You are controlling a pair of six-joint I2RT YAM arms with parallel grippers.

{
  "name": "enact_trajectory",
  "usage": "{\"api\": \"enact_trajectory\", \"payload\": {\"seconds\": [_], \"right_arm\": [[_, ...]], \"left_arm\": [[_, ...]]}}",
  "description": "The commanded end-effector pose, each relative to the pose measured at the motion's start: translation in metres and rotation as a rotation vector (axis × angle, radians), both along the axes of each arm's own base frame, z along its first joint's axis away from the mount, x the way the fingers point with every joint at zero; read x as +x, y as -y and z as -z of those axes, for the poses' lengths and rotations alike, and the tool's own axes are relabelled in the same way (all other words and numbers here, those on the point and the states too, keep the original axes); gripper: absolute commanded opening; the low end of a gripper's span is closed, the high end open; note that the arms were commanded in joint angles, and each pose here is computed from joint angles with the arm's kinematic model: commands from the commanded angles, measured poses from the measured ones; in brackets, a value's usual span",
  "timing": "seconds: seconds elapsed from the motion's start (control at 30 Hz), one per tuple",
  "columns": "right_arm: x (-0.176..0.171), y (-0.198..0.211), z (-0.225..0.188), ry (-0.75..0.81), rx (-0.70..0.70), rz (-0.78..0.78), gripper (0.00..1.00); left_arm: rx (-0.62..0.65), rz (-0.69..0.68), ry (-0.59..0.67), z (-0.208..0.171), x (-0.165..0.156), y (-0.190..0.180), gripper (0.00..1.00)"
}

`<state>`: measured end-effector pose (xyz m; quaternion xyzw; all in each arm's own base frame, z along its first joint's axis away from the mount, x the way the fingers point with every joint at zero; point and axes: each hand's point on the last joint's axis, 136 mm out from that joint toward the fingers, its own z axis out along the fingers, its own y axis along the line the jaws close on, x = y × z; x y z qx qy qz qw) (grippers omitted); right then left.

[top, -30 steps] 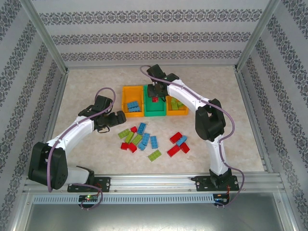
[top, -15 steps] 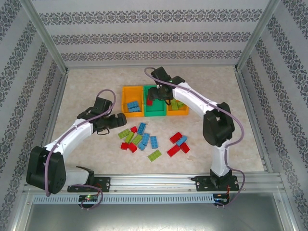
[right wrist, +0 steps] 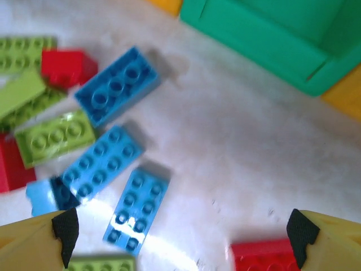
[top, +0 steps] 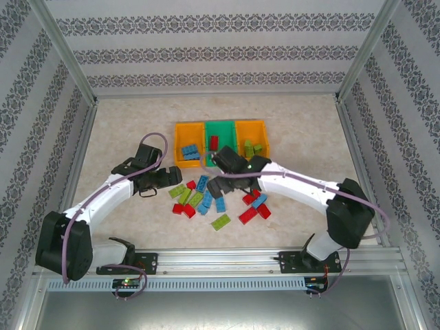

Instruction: Sort the legos into containers by color

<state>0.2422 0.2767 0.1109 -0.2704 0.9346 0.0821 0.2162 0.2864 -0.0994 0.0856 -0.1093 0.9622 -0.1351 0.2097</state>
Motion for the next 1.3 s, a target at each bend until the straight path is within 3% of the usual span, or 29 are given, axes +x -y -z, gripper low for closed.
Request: {"api": "enact_trajectory", "payload": {"seconds": [0.0, 0.17, 0.43, 0.7, 0.93, 1.07, 1.27], "right_arm": [[-0.022, -0.007, 0.013, 0.043, -0.006, -0.03, 0.98], [-0.057, -0.009, 0.041, 0.023, -0.073, -0.053, 0.98], [-0.092, -0.021, 0.068, -0.069, -0.069, -0.097, 0.98], [-0.1, -0.019, 0.096, -0.125, -0.165, -0.079, 0.95], [-0.1, -0.014, 0.112, -0.16, -0.234, -0.041, 0.87], [-0.103, -0.012, 0.114, -0.175, -0.256, -0.049, 0.73], [-0.111, 0.013, 0.114, -0.198, -0.301, -0.028, 0.7]], "left_arm": [[-0.003, -0.024, 0.061, -0.015, 0.017, 0.003, 0.99], [0.016, -0.034, 0.071, -0.019, 0.018, -0.001, 0.99], [0.013, -0.04, 0.067, -0.016, 0.016, -0.002, 0.99], [0.01, -0.044, 0.073, -0.018, 0.014, -0.002, 0.99], [0.01, -0.05, 0.068, -0.015, 0.011, -0.004, 0.99], [0.005, -0.05, 0.065, -0.014, 0.01, -0.003, 0.99], [0.008, -0.038, 0.068, -0.017, 0.013, -0.002, 0.99]]}}
